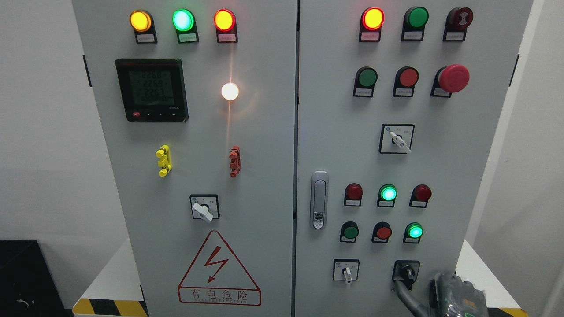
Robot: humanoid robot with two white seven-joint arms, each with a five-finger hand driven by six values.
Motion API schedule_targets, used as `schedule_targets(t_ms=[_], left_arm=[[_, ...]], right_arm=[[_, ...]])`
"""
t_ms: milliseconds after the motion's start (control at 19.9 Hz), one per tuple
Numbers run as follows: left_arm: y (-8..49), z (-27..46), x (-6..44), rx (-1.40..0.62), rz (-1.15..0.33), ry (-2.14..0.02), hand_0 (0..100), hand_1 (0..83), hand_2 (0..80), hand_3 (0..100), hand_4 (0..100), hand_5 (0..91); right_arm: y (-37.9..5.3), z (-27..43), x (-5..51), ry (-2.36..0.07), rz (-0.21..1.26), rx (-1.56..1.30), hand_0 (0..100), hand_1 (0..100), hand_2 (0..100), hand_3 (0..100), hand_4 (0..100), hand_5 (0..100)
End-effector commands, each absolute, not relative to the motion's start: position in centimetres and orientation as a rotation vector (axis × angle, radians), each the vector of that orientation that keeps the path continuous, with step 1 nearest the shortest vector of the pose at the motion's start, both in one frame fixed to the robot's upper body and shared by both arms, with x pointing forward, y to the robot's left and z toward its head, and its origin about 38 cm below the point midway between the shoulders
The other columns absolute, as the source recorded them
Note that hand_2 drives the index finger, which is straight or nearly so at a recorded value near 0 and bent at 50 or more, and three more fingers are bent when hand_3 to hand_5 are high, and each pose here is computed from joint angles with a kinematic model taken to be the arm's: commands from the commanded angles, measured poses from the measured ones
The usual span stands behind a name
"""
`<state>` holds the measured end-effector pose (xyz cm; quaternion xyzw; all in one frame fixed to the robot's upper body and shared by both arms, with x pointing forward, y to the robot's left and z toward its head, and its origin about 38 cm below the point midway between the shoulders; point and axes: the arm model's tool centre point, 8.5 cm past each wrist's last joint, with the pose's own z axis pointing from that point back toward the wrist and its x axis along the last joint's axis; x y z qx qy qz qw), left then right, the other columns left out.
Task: Flip black knob to close circuit
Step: 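Grip the black knob with the right hand and twist it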
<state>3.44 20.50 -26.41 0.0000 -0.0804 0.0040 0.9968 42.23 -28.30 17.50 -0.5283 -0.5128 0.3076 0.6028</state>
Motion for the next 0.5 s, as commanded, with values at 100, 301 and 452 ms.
schedule_targets(t_ms=[100, 301, 452], left_arm=[[20.41, -26.43, 3.04, -0.002, 0.008, -0.155, 12, 55.6, 0.0, 0, 0, 0.0], [20.51, -26.43, 3.04, -0.001, 0.008, -0.155, 12, 55.6, 0.0, 0, 0, 0.0], [20.51, -26.43, 3.04, -0.001, 0.008, -0.155, 12, 55.6, 0.0, 0, 0, 0.0]], right_arm=[[-30.46, 17.24, 41.74, -1.148, 0.660, -1.238, 0, 0, 92, 100, 98, 100], [-30.62, 17.35, 41.73, -1.152, 0.652, -1.245, 0, 0, 92, 100, 98, 100], [-30.67, 17.35, 41.71, -1.152, 0.649, -1.246, 0, 0, 92, 100, 98, 100]])
